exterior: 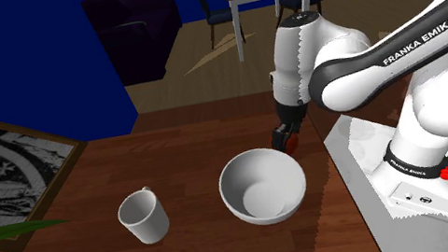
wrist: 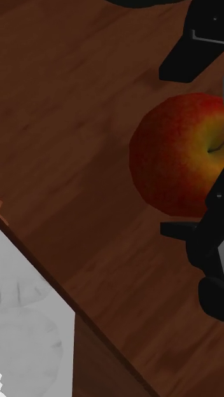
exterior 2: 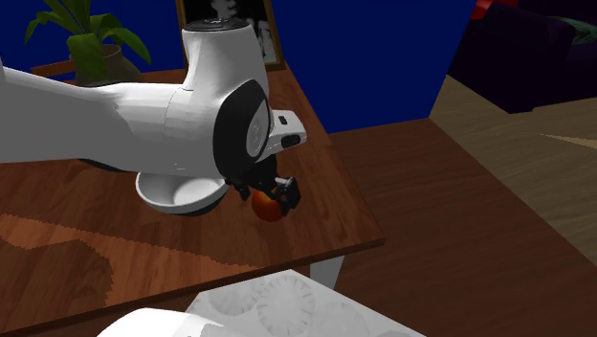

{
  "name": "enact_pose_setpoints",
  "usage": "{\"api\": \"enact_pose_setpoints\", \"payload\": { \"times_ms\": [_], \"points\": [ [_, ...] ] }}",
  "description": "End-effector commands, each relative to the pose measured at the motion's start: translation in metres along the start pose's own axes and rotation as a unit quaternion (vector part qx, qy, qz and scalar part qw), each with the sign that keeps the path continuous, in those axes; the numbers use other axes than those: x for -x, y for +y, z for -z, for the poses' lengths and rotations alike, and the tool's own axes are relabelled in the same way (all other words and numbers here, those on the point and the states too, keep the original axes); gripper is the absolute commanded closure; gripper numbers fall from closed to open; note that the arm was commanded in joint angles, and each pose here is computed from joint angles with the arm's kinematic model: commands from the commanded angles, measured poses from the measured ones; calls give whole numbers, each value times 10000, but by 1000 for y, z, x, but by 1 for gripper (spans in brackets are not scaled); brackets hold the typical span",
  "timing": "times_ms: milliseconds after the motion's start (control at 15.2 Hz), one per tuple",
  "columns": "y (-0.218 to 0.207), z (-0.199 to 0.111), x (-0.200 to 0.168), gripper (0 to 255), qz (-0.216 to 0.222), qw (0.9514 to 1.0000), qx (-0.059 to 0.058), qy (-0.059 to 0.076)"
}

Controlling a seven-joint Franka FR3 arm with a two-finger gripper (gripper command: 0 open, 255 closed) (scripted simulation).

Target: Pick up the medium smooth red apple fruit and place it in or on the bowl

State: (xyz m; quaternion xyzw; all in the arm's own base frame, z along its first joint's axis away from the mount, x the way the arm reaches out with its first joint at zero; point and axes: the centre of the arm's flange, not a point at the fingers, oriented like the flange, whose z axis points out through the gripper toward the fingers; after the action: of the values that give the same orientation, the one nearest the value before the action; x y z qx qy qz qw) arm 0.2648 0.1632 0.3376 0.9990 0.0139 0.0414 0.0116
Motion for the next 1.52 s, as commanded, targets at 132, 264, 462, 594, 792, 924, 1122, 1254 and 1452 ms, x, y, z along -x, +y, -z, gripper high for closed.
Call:
{"api": "enact_pose_setpoints", "payload": {
  "times_ms": [132, 264, 462, 594, 792, 924, 1122, 1254, 1452],
  "points": [
    [-3, -11, 4, 255, -425, 9990, 75, -152],
    [-6, -13, 3, 255, -426, 9989, 75, -154],
    [-6, -13, 1, 255, -425, 9990, 75, -155],
    [-8, -10, 0, 255, -426, 9989, 73, -155],
    [-1, -1, 4, 255, -422, 9990, 76, -151],
    [-1, 9, 3, 255, -422, 9990, 76, -151],
    [-1, 25, 2, 255, -422, 9990, 76, -151],
    [0, 35, 1, 255, -422, 9990, 76, -151],
    [0, 51, 0, 255, -422, 9990, 76, -151]
  ]
}}
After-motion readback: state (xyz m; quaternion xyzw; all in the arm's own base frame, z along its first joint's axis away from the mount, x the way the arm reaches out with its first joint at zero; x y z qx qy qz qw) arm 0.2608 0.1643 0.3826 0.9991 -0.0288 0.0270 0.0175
